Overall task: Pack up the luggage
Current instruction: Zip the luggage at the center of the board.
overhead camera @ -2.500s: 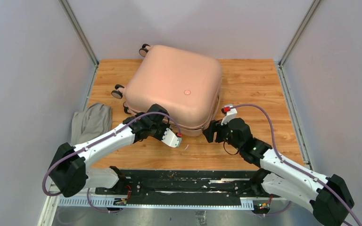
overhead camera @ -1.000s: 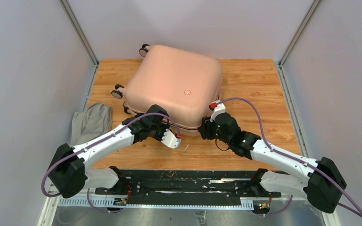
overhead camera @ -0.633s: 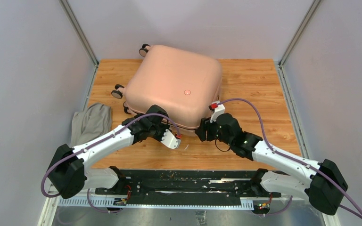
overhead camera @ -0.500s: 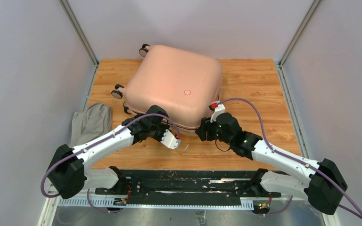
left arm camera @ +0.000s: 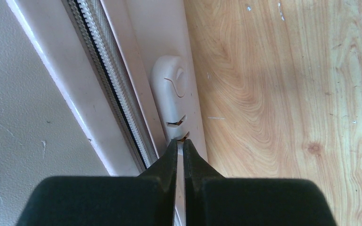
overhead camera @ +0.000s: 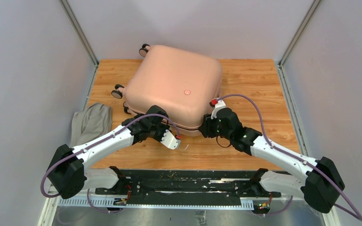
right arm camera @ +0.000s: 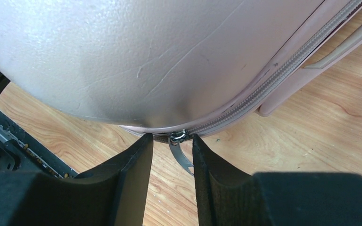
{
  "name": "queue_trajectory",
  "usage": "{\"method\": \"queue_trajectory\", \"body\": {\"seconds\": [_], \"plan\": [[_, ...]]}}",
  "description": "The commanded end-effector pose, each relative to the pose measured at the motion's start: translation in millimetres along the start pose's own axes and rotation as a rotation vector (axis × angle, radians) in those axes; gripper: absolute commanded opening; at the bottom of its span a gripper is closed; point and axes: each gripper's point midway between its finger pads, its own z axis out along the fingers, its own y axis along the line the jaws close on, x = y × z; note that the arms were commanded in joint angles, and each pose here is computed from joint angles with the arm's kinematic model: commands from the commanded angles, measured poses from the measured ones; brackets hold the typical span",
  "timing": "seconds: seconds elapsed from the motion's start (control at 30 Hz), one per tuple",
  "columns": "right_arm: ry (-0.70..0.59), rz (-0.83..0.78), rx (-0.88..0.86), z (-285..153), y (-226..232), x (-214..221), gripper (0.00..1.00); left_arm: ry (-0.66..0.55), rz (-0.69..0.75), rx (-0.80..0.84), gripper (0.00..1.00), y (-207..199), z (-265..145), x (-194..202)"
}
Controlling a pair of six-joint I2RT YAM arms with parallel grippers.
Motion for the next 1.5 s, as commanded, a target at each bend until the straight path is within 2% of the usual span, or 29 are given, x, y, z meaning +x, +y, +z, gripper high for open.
{"method": "queue_trajectory", "body": {"seconds": [0.0,0.2,0.33,0.77,1.03,1.13,1.27,1.4,1.47], "plan": [[0.030,-0.009,-0.026,4,3,1,0.40,-0.094,0.019,0.080,0.00,-23,16,-18],[0.038,-0.012,-0.032,-12,1,6,0.49,-0.091,0.028,0.082,0.00,-24,16,-18],[0.048,-0.006,-0.033,-16,-2,7,0.51,-0.092,0.025,0.082,0.00,-25,16,-18],[0.100,-0.001,-0.059,1,-1,12,0.49,-0.088,0.027,0.075,0.00,-21,15,-17],[0.052,-0.011,-0.066,9,-3,-7,0.44,-0.089,0.023,0.070,0.00,-20,14,-18],[0.052,-0.010,-0.090,14,1,-10,0.37,-0.088,0.023,0.069,0.00,-19,14,-18],[0.072,0.003,-0.113,15,5,-6,0.24,-0.088,0.024,0.070,0.00,-20,14,-18],[0.058,0.007,-0.128,9,7,-8,0.04,-0.090,0.026,0.072,0.00,-21,15,-18],[0.021,0.003,-0.149,7,11,-17,0.00,-0.090,0.026,0.074,0.00,-22,15,-18]]}}
